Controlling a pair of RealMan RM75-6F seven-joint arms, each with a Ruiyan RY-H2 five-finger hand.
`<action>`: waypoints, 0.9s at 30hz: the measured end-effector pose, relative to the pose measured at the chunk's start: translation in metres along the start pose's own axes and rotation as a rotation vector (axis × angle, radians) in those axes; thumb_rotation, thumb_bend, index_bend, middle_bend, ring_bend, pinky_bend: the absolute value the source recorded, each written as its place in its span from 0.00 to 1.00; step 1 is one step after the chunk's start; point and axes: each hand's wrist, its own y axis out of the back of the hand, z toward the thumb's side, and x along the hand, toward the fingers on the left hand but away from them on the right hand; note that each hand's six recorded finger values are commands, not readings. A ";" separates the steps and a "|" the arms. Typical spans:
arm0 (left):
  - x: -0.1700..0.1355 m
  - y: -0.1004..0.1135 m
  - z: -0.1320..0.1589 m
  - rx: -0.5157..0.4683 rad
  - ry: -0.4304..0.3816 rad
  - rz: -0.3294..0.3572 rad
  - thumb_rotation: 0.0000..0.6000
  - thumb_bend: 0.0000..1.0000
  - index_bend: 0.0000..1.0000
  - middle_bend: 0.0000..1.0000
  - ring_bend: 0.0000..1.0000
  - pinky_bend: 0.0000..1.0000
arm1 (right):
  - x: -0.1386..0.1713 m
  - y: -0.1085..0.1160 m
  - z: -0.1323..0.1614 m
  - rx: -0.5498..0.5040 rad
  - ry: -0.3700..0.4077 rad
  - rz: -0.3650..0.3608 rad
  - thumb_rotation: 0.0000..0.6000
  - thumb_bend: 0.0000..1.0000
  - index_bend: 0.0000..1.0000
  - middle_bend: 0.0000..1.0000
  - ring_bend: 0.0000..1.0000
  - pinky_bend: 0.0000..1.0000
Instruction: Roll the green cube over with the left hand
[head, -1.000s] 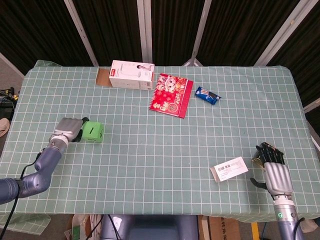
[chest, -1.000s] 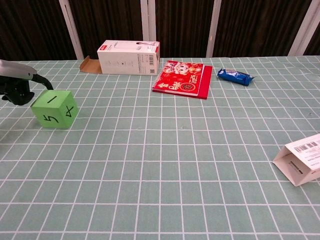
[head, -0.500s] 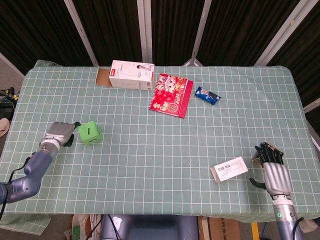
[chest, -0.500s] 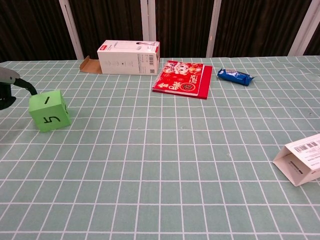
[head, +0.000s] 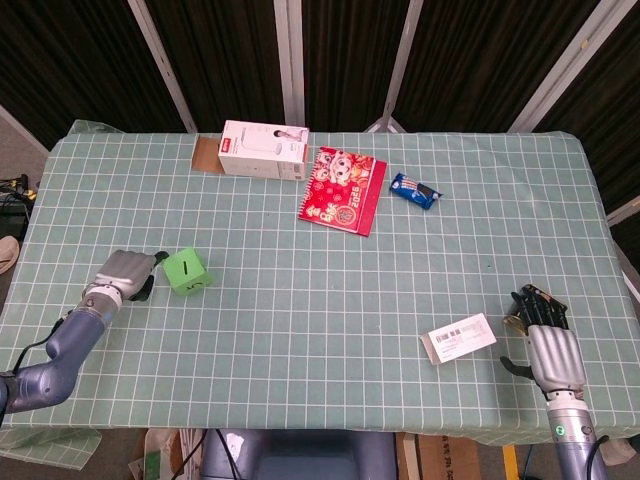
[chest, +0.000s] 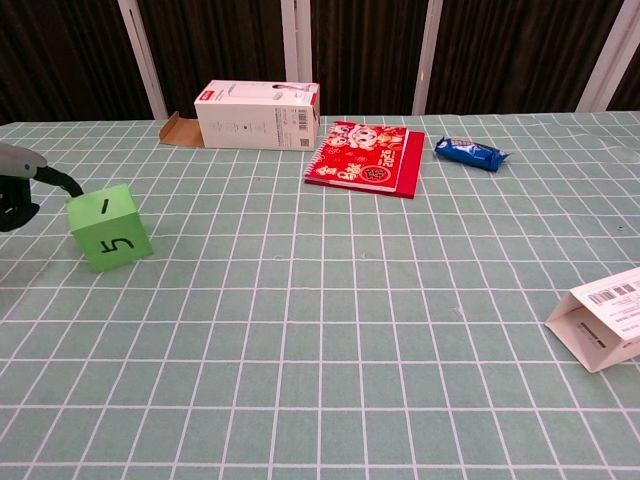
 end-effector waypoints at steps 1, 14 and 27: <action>-0.001 -0.002 0.001 0.003 -0.005 -0.003 1.00 0.91 0.17 0.82 0.75 0.83 | 0.000 0.000 0.000 0.000 0.001 0.001 1.00 0.19 0.08 0.01 0.00 0.02; -0.019 -0.015 -0.005 0.017 -0.039 -0.012 1.00 0.91 0.17 0.82 0.75 0.83 | -0.001 -0.003 0.003 -0.001 0.005 0.012 1.00 0.19 0.08 0.01 0.00 0.02; -0.022 -0.023 0.020 0.040 -0.121 -0.013 1.00 0.91 0.17 0.82 0.75 0.83 | -0.002 -0.003 0.002 0.000 -0.001 0.012 1.00 0.19 0.08 0.01 0.00 0.02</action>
